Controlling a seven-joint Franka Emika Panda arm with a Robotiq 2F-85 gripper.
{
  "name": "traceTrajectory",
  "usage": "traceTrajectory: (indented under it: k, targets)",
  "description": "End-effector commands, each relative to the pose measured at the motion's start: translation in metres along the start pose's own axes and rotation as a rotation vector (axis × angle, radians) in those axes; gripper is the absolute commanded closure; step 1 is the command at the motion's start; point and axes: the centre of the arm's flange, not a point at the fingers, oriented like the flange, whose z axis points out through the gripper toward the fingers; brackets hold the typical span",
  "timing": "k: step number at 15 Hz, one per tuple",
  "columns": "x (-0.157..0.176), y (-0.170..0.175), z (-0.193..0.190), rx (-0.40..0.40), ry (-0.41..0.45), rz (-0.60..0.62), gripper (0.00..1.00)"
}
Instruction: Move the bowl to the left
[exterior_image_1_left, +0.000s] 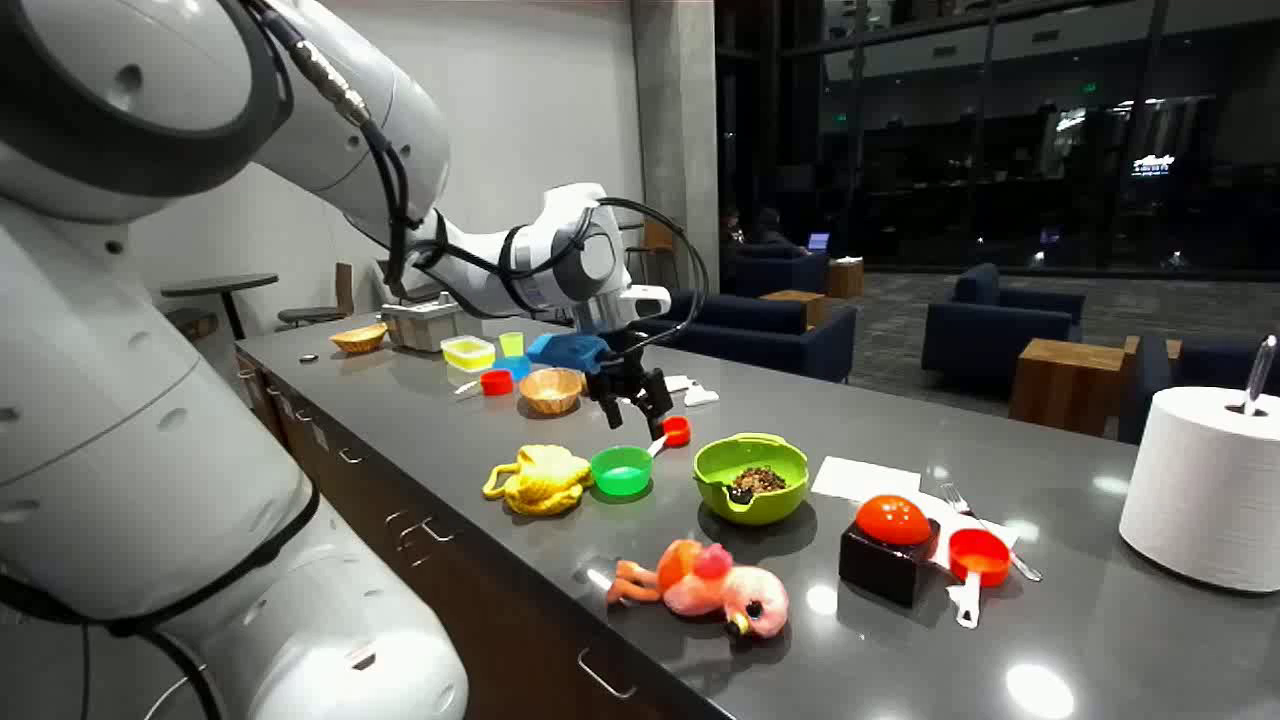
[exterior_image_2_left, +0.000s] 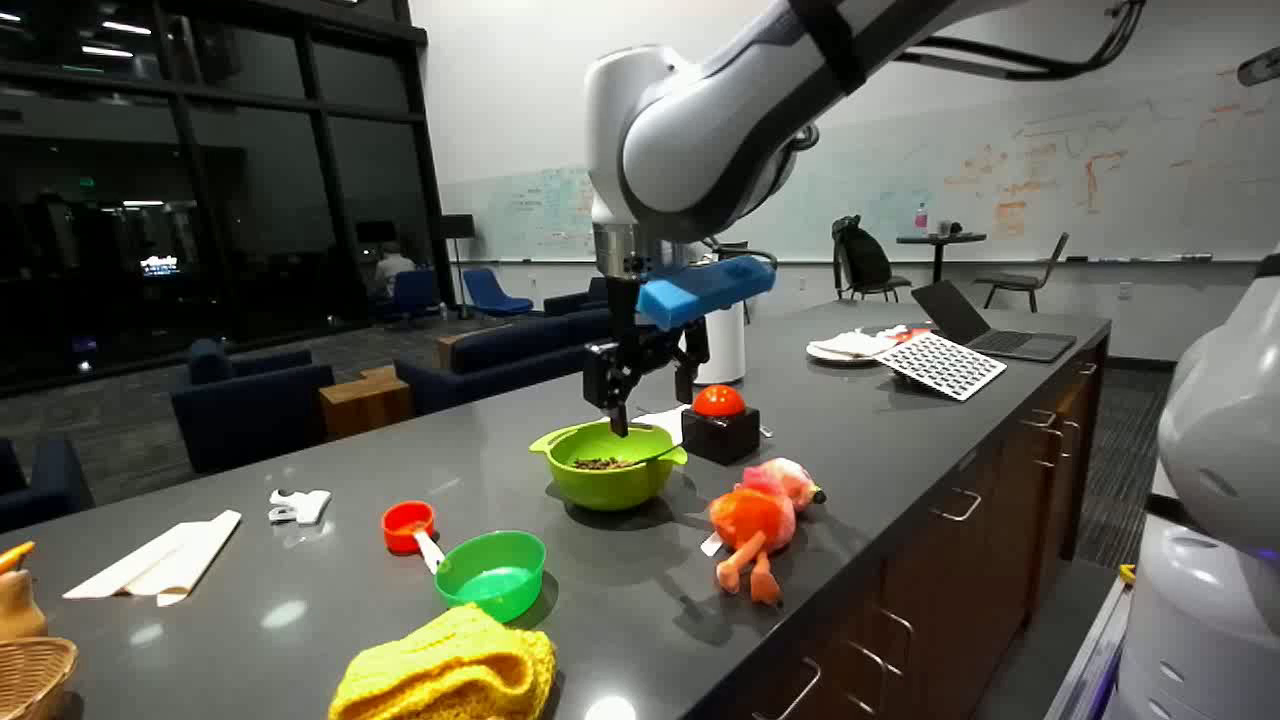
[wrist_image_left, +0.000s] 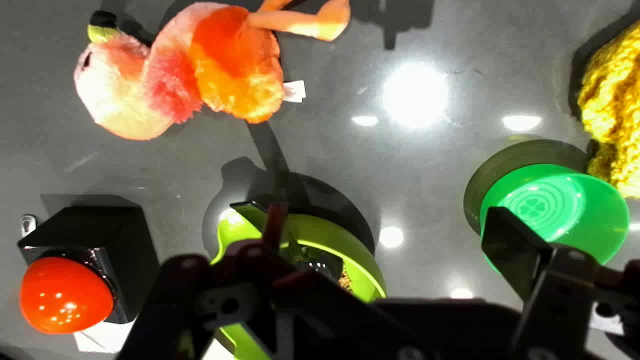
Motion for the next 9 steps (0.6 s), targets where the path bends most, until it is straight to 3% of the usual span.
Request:
traceTrajectory:
  k: [1, 5, 9]
  targets:
    - [0.000, 0.000, 0.000, 0.000, 0.000, 0.000, 0.00]
    - [0.006, 0.001, 0.001, 0.015, -0.014, -0.015, 0.00]
    - [0.032, 0.004, 0.010, 0.110, -0.084, -0.190, 0.00]
